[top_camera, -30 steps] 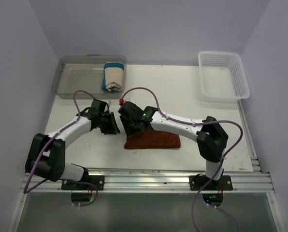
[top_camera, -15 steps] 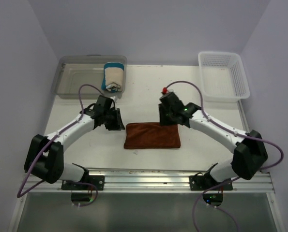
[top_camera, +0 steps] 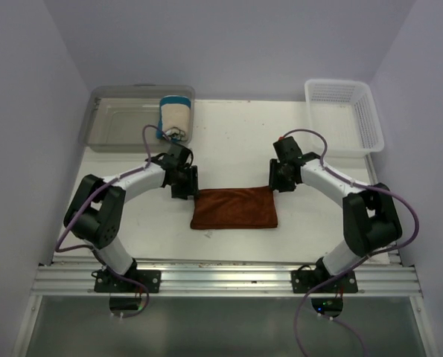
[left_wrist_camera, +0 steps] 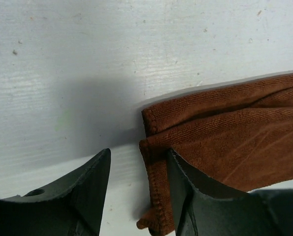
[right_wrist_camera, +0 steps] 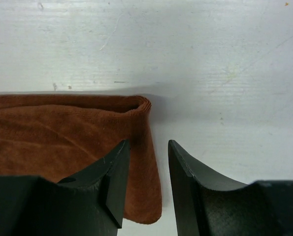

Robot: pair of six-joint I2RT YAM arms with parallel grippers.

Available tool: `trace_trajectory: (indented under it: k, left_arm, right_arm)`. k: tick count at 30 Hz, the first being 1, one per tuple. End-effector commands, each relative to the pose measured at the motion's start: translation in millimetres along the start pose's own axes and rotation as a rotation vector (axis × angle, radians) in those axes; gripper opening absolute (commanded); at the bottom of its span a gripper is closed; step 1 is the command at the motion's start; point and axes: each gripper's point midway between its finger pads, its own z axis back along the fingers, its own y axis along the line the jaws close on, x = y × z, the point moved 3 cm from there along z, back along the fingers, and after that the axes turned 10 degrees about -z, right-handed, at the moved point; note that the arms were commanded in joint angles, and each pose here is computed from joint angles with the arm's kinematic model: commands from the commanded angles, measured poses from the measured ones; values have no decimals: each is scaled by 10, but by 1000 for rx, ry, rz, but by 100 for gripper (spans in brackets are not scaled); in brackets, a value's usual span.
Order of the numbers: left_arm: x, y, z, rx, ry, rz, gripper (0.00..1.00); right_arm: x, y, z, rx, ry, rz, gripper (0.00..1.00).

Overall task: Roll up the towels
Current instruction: Fold the towel

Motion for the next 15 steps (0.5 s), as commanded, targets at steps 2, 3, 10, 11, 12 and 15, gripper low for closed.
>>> trace_trajectory:
  k: [2,3,10,11,12,15]
  left_arm:
    - [173,-41,-113,-27,-50,-41,51]
    - [159,-37,-138,-27,-42,-42,50]
    - [170,-83,-147,-58,-52,-36,30]
    - [195,-100,-119,-66,-63,-40,20]
    - [214,-112,-108,-72,-71,-43,12]
    - [253,-118,-60,-65,-75,-50,2]
  right_arm:
    - [61,125,-100,68,10,40,42]
    - [52,169,-90,97,12,40,43]
    - [7,159,-158,99,26,39,36]
    - [-2,156,-185,94,32,38,32]
    - [1,158,-202,94,30,35,28]
    - [-12,146,-228,90,25,22,10]
